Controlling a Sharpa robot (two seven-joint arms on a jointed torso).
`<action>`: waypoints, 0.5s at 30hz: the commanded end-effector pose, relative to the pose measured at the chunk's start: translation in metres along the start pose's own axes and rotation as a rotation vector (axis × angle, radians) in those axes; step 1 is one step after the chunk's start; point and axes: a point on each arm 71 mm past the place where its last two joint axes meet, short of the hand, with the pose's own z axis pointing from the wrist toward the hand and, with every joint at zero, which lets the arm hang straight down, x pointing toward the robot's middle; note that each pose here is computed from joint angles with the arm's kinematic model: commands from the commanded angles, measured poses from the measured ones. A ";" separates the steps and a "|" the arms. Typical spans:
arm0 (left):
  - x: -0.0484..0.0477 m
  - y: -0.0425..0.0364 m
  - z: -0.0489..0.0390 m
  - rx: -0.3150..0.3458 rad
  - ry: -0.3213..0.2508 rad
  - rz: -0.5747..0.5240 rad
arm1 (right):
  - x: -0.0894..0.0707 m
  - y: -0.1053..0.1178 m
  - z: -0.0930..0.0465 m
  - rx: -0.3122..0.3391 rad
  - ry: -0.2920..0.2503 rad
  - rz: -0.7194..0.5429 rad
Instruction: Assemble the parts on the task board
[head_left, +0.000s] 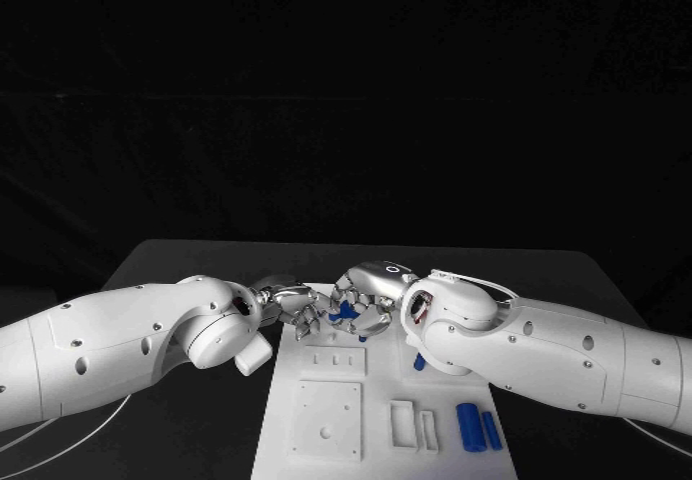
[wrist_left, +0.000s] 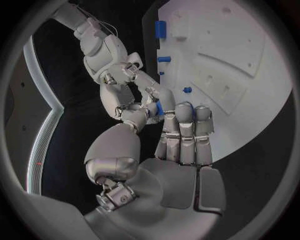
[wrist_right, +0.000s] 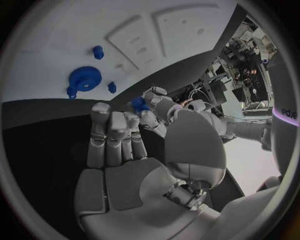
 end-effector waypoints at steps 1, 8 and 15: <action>-0.0012 -0.0033 0.0001 0.009 -0.036 0.039 | -0.001 -0.003 -0.001 -0.005 -0.015 0.050; -0.0024 -0.0023 0.0001 -0.008 -0.057 0.073 | -0.004 -0.014 -0.006 0.012 -0.040 0.088; -0.0019 0.0026 -0.0013 -0.069 -0.043 0.144 | -0.012 -0.045 -0.023 0.076 -0.075 0.145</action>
